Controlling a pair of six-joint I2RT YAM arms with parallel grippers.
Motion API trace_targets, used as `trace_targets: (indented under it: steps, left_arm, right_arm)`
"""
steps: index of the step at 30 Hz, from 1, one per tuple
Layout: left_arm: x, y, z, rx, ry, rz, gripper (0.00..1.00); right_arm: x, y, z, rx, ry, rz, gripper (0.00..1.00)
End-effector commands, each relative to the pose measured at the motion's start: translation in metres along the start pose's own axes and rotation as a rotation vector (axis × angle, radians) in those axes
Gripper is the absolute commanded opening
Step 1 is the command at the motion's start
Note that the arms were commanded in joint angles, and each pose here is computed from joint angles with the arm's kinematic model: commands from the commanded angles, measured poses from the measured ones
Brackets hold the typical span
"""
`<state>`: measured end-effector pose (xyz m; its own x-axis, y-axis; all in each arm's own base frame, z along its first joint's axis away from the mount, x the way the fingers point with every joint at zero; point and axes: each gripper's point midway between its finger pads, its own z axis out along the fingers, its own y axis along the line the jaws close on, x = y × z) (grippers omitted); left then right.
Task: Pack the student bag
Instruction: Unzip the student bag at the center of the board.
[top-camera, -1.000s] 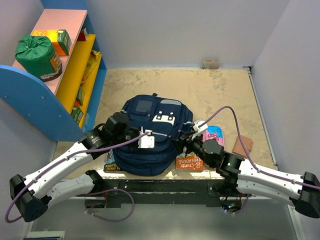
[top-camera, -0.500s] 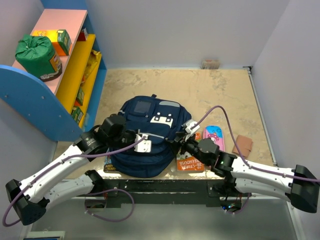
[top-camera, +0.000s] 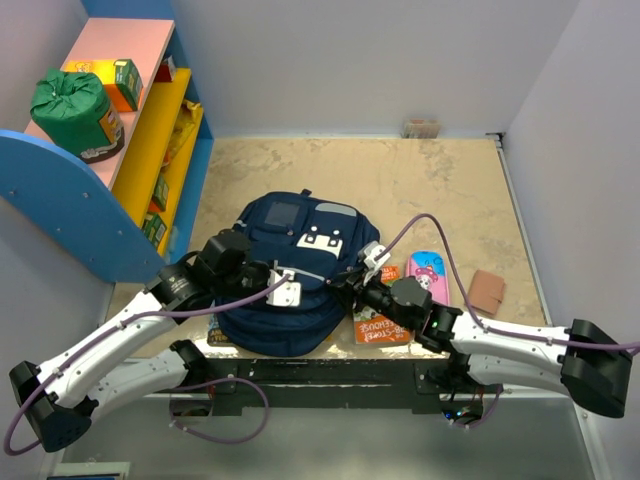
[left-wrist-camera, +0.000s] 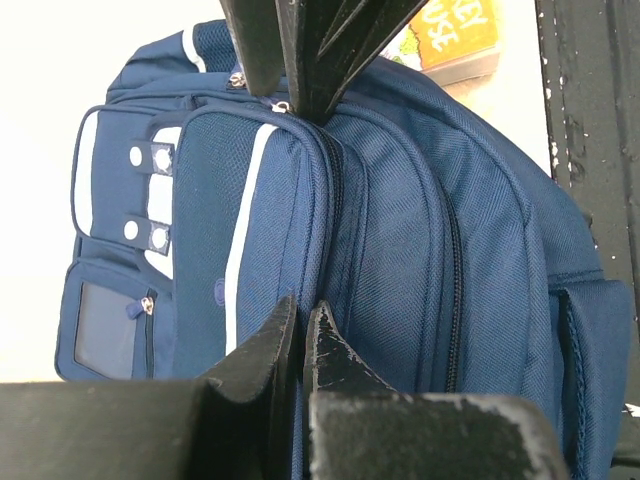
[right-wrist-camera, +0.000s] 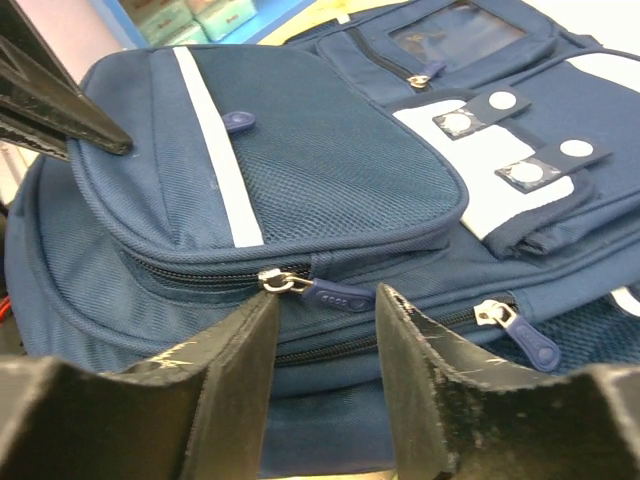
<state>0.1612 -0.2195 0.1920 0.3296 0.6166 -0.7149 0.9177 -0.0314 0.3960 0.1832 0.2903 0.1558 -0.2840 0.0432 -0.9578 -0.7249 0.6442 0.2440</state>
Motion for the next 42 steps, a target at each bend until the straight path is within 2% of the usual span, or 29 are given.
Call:
trace_targets:
  steps: [1,9,13,14,18,22,29,30,32,33,36,38,42]
  left_arm:
    - [-0.054,0.031,-0.013,-0.093,-0.178,0.073,0.0]
    - [-0.053,0.029,-0.007,-0.074,-0.178,0.06,0.0]
    - [-0.051,0.023,-0.003,-0.05,-0.187,0.038,0.0]
    - [-0.051,0.022,-0.002,-0.046,-0.191,0.028,0.0]
    - [-0.047,0.02,0.004,-0.033,-0.188,-0.022,0.0]
    - [-0.046,0.021,0.006,-0.038,-0.184,-0.023,0.0]
    - [-0.042,0.022,0.005,-0.054,-0.172,-0.025,0.0]
    - [-0.042,0.021,0.006,-0.052,-0.172,-0.024,0.0]
    - [-0.042,0.021,0.005,-0.053,-0.171,-0.025,0.0]
    - [-0.042,0.021,0.005,-0.051,-0.173,-0.023,0.0]
    - [-0.044,0.023,0.004,-0.056,-0.176,-0.019,0.0]
    - [-0.047,0.024,0.004,-0.056,-0.182,-0.017,0.0]
    - [-0.049,0.026,0.003,-0.057,-0.187,0.003,0.0]
  right_arm:
    - [0.008,0.01,0.005,-0.055,0.009,0.035,0.43]
    - [-0.001,0.004,0.004,-0.011,-0.02,0.052,0.19]
    - [-0.011,-0.006,-0.004,0.044,-0.048,0.059,0.01]
    - [-0.011,-0.006,-0.006,0.041,-0.054,0.066,0.0]
    - [-0.01,-0.003,-0.007,0.021,-0.055,0.069,0.0]
    - [-0.004,0.004,-0.004,-0.015,-0.022,0.066,0.0]
    - [-0.009,0.006,-0.009,-0.031,-0.036,0.049,0.0]
    - [-0.008,0.002,-0.01,-0.013,-0.037,0.045,0.07]
    - [-0.007,-0.007,-0.013,0.029,-0.045,0.033,0.37]
    - [-0.006,-0.01,-0.014,0.041,-0.05,0.031,0.46]
    - [-0.009,-0.013,-0.013,0.053,-0.07,0.022,0.55]
    - [-0.01,-0.01,-0.009,0.041,-0.082,0.031,0.54]
    - [-0.008,-0.006,0.0,0.023,-0.096,0.038,0.4]
